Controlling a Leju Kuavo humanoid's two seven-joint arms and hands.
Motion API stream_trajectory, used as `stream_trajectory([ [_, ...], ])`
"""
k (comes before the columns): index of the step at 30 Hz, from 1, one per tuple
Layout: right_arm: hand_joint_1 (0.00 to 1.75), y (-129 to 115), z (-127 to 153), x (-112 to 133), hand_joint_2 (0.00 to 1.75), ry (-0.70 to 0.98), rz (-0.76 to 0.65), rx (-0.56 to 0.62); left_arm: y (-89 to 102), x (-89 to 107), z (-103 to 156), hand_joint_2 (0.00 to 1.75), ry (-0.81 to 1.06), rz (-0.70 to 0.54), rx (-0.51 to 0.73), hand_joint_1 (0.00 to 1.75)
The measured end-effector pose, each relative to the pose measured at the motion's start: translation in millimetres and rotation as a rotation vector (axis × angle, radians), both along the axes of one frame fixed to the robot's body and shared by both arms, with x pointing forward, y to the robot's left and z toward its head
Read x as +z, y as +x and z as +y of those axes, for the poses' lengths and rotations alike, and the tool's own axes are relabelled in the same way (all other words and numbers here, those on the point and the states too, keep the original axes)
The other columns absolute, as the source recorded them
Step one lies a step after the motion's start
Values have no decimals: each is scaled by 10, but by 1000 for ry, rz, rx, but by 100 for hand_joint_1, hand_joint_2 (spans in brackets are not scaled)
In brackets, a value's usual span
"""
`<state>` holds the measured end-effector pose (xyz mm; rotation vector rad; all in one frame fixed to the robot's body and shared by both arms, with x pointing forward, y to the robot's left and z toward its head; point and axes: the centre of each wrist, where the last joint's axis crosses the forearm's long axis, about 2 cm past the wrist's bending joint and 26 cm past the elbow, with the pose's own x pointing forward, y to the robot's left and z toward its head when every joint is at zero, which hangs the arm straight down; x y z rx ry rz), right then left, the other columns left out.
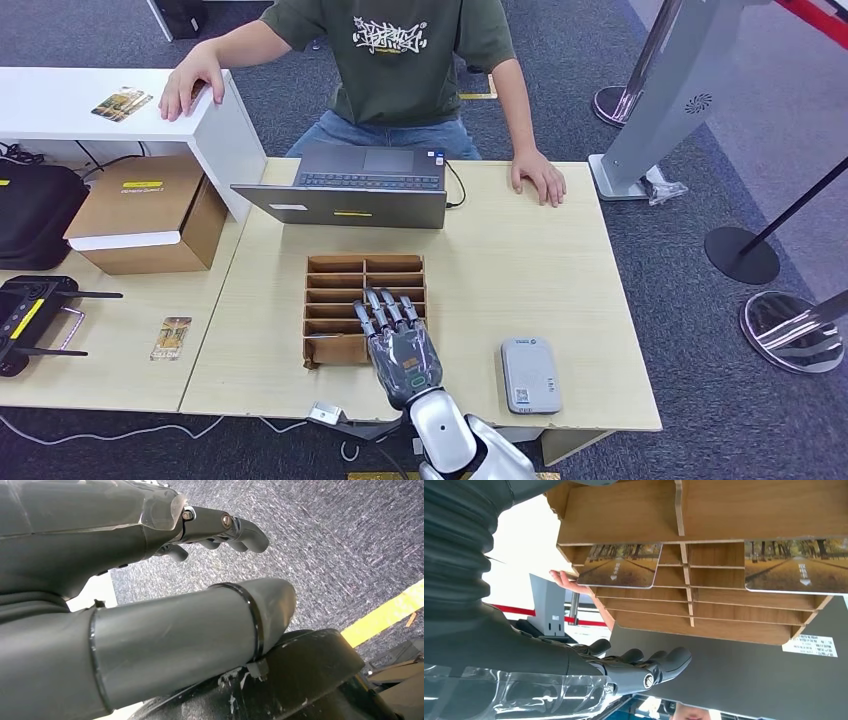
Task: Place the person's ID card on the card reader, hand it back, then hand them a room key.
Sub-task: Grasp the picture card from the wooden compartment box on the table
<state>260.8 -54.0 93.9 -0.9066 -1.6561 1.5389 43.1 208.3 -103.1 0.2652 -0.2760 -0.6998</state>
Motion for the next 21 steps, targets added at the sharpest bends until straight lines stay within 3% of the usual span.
stream_trajectory([
  [21, 0, 172, 1, 201, 175, -44, 19, -1, -4, -1, 1, 0, -6, -3, 5, 0],
])
